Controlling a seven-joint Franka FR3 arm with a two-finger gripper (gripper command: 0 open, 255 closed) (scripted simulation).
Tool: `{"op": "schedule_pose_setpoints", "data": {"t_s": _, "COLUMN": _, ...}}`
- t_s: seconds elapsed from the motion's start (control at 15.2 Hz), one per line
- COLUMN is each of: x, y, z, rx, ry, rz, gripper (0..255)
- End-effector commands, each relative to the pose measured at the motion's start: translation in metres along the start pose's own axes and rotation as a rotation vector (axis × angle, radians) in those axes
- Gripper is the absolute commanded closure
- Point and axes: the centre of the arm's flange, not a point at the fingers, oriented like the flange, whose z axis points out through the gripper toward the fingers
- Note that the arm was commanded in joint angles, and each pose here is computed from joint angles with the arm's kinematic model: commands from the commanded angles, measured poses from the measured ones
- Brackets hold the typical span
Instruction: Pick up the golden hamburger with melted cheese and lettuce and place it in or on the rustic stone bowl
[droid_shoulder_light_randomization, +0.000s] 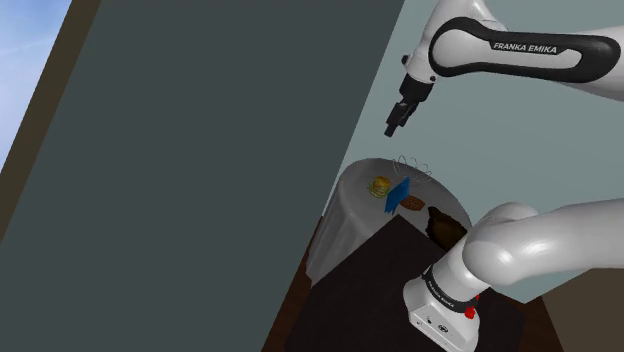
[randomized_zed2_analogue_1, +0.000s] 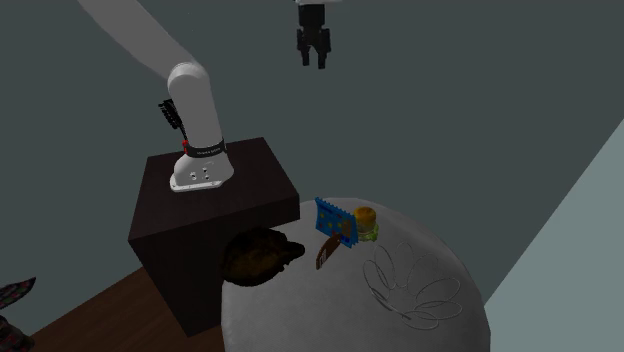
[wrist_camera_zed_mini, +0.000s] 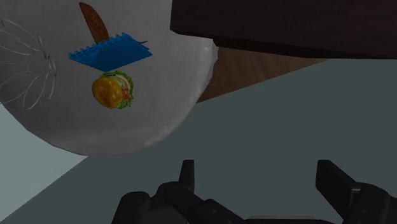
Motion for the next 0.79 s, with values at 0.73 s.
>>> {"op": "schedule_pose_setpoints", "data": {"t_s": 0.73, "x": 0.031, "y": 0.112, "z": 0.133, "rx": 0.023, "ry": -0.056, "rz": 0.015, "gripper": 0}}
